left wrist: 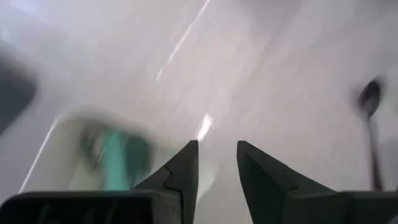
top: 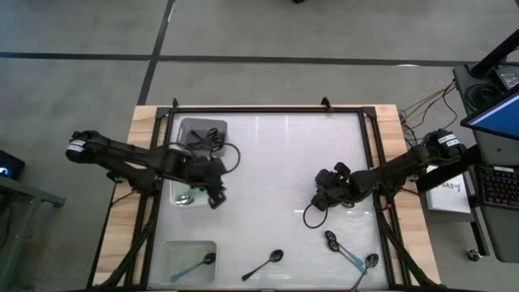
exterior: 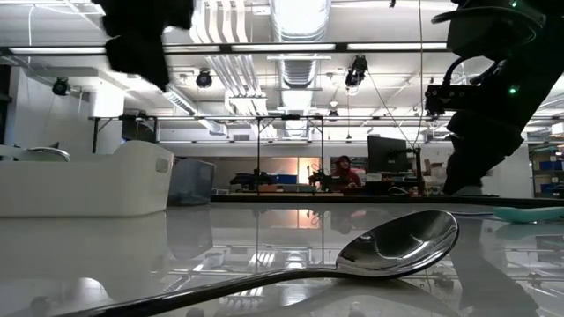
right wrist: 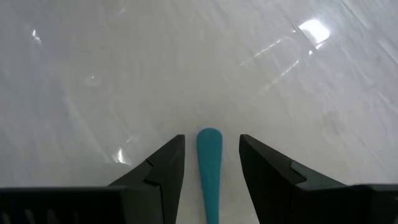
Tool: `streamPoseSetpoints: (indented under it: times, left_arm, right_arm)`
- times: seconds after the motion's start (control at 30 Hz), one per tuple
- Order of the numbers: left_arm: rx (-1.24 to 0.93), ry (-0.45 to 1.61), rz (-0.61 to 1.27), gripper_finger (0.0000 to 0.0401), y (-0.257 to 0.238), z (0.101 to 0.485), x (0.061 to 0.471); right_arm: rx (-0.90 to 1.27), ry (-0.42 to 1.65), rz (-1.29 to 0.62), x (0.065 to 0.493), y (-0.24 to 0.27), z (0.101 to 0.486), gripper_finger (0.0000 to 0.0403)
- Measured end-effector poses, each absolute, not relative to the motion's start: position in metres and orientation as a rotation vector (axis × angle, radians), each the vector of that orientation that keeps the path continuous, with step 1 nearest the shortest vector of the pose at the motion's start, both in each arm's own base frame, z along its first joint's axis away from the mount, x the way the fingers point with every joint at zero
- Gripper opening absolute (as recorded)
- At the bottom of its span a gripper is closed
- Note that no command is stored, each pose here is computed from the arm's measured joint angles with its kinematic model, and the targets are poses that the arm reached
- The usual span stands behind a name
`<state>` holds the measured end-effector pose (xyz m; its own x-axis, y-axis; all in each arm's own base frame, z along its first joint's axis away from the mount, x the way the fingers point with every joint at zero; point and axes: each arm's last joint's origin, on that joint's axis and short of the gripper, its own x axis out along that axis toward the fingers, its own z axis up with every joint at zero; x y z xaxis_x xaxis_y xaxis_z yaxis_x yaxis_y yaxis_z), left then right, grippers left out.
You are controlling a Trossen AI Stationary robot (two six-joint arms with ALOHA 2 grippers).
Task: Sort silverware by color (type)
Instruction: Put the black spoon into the black bin
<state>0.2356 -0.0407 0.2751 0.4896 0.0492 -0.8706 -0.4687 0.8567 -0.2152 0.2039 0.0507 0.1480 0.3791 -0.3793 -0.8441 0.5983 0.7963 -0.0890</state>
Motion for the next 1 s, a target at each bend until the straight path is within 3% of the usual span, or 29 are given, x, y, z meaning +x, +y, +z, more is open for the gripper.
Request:
streamPoseSetpoints:
  times: [0.13, 0.57, 0.83, 1.0]
  left_arm:
    - [-0.399, 0.948, 0.291, 0.0092, -0.057, 0.272, 0.265]
    - [-0.143, 1.112, 0.118, 0.0092, -0.151, 0.219, 0.348]
    - [-0.011, 1.154, 0.338, 0.0092, -0.189, 0.207, 0.374]
    - [-0.056, 1.224, 0.334, 0.0092, -0.215, 0.194, 0.386]
  right_arm:
    - [0.248, 1.002, -0.632, 0.204, 0.051, 0.148, 0.0146]
    - [0.247, 1.002, -0.632, 0.204, 0.051, 0.148, 0.0146]
    - [0.247, 1.003, -0.632, 0.204, 0.051, 0.148, 0.0146]
    - [0.248, 1.002, -0.632, 0.204, 0.051, 0.148, 0.0146]
